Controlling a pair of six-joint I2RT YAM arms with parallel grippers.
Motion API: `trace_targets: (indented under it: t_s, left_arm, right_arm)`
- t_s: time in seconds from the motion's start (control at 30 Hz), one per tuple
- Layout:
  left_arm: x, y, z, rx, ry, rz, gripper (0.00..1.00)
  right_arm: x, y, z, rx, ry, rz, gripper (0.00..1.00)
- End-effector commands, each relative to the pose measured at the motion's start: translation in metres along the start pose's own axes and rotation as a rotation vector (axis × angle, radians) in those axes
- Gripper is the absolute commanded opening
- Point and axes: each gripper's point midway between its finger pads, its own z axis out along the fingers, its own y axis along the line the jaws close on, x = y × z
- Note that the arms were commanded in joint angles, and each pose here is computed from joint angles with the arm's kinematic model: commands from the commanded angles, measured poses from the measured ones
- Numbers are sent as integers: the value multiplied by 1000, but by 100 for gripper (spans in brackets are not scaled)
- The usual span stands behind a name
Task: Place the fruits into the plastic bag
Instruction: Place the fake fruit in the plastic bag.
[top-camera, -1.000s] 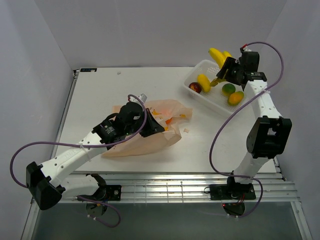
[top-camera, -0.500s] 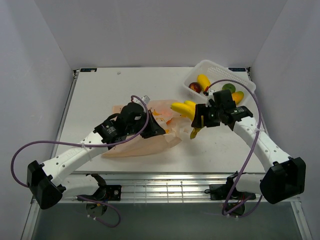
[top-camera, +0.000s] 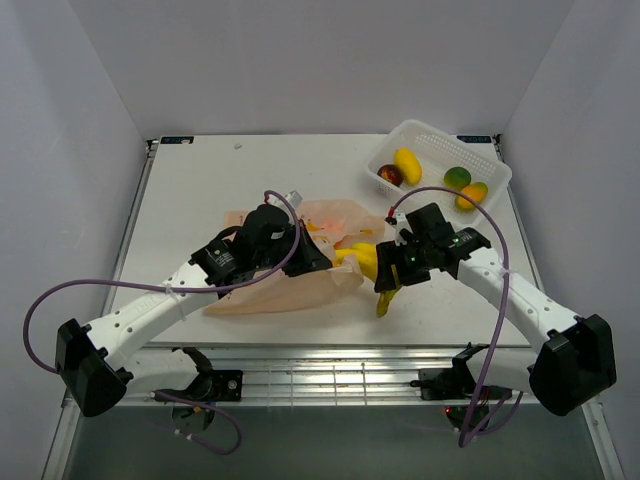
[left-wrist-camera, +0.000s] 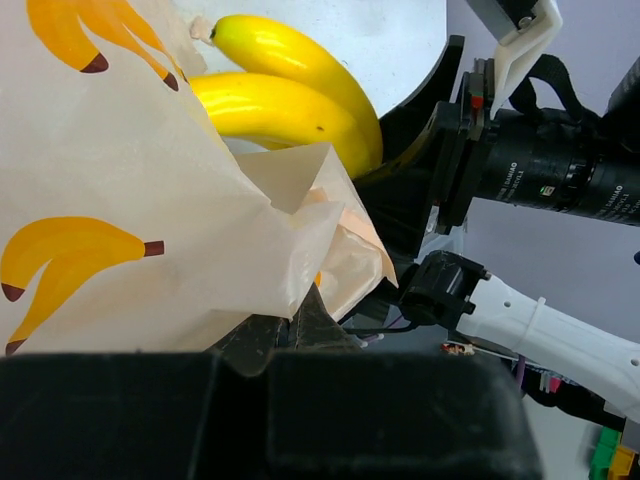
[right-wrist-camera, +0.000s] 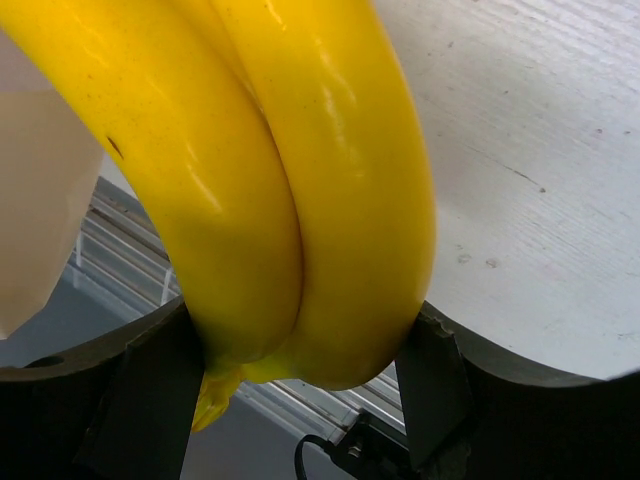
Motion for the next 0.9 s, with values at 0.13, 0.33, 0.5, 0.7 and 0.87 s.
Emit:
trace_targets:
  t_s: [0.13, 0.33, 0.5, 0.7, 0.87]
  left_arm:
    - [2, -16, -1, 69, 24, 24, 0]
    - [8, -16, 0, 89, 51, 33, 0]
    - [8, -18, -3, 108, 42, 41, 0]
    - [11, -16, -5, 113, 51, 40, 0]
    - [13, -15, -13, 121, 37, 32, 0]
  right_arm:
    - [-36, 48, 7, -204, -39, -116, 8]
    - [-81, 63, 15, -251, -67, -212, 8]
    - [-103, 67, 32, -272, -70, -246, 8]
    - [-129, 67, 34, -262, -102, -372, 8]
    - [-143, 53, 38, -180, -172, -469, 8]
